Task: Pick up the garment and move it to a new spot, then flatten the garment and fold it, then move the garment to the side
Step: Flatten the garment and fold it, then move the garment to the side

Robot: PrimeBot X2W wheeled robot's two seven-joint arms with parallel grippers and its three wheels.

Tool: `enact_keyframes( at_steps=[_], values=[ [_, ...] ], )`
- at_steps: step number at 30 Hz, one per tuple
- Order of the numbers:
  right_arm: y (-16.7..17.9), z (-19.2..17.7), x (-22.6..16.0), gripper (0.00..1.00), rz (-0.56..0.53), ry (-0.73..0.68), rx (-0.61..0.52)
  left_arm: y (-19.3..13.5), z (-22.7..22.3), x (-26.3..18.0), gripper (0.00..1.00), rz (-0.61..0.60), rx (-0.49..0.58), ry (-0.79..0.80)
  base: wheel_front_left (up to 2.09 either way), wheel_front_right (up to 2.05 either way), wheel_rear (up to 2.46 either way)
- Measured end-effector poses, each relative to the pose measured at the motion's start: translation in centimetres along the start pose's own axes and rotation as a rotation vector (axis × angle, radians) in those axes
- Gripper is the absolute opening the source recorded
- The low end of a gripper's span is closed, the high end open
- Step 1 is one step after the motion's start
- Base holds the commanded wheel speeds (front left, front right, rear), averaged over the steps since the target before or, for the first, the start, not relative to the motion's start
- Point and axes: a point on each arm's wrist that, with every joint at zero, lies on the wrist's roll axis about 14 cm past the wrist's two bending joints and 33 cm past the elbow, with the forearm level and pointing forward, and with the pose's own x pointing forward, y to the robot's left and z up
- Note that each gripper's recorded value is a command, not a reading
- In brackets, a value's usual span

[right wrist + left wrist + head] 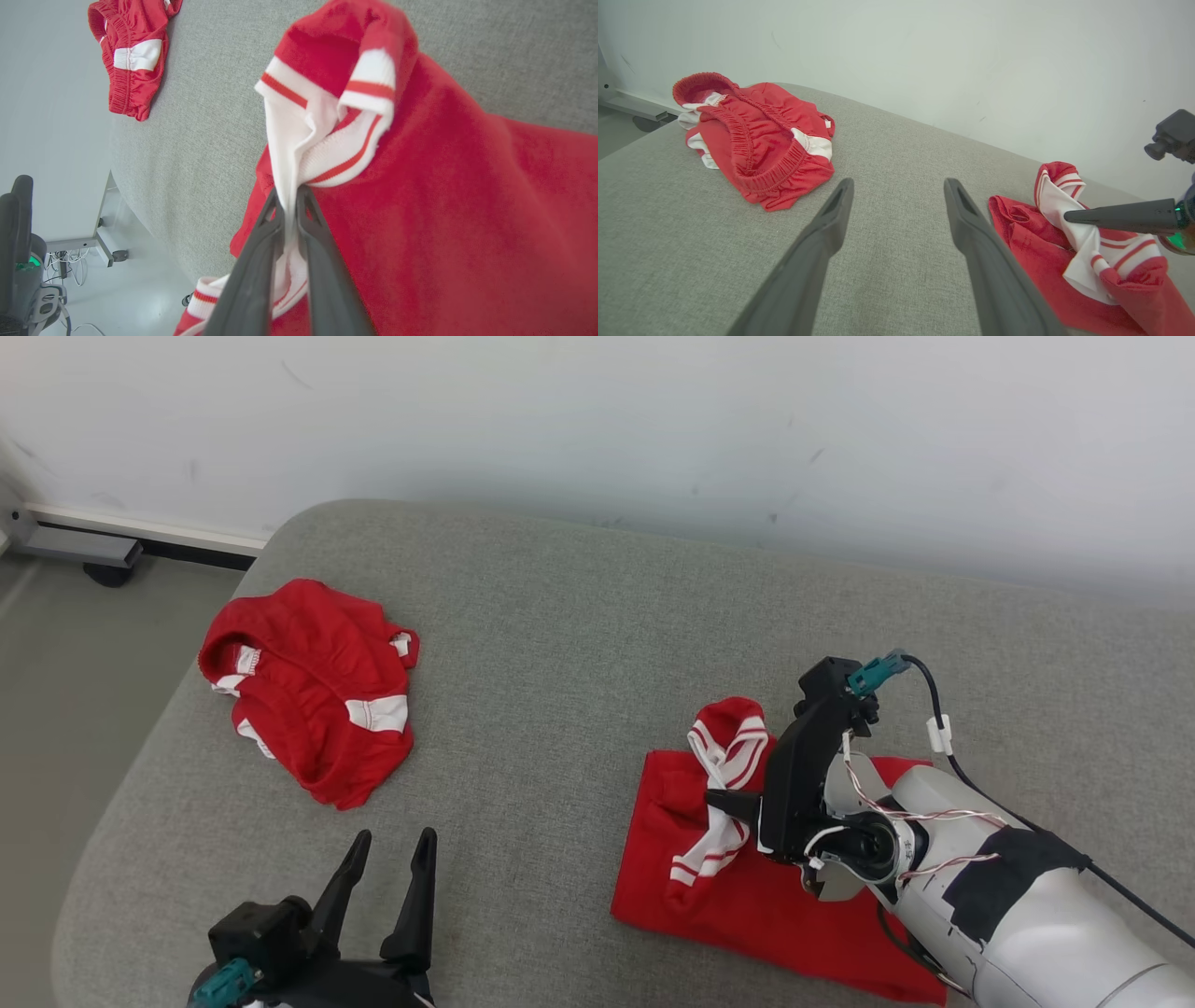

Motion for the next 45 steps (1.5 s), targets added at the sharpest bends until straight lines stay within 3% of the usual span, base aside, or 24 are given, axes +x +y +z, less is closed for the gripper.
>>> enact_keyframes(
  at_steps=[1, 9, 17, 20, 31, 45],
  values=[
    [0.1, 0.1, 0.0, 1.0, 0.003, -0.002, -0.003, 0.1, 0.0, 0.0, 1.0, 0.004, 0.0, 0.001, 0.0, 0.0, 0.0],
    [0.6, 2.5, -1.5, 1.0, 0.024, -0.099, -0.044, 0.4, 0.3, -0.1, 1.0, 0.008, 0.0, -0.011, 0.0, 0.0, 0.0],
    [-5.6, 4.1, -6.3, 1.0, -0.155, -0.203, -0.146, -0.2, -0.5, -0.5, 1.0, -0.013, 0.0, 0.01, 0.0, 0.0, 0.0],
    [-7.7, 3.3, -7.6, 1.0, -0.205, -0.216, -0.14, -0.7, -0.7, -0.4, 1.0, -0.031, 0.006, 0.014, 0.0, 0.0, 0.0],
    [-10.4, -0.7, -9.1, 1.0, -0.267, -0.178, -0.08, -3.1, -0.7, 0.6, 1.0, -0.11, 0.027, 0.014, 0.0, 0.0, 0.0],
    [-12.3, -2.4, -8.6, 1.0, -0.352, -0.076, -0.007, -3.4, -0.7, 0.7, 1.0, -0.117, 0.02, 0.013, 0.0, 0.0, 0.0]
  ],
)
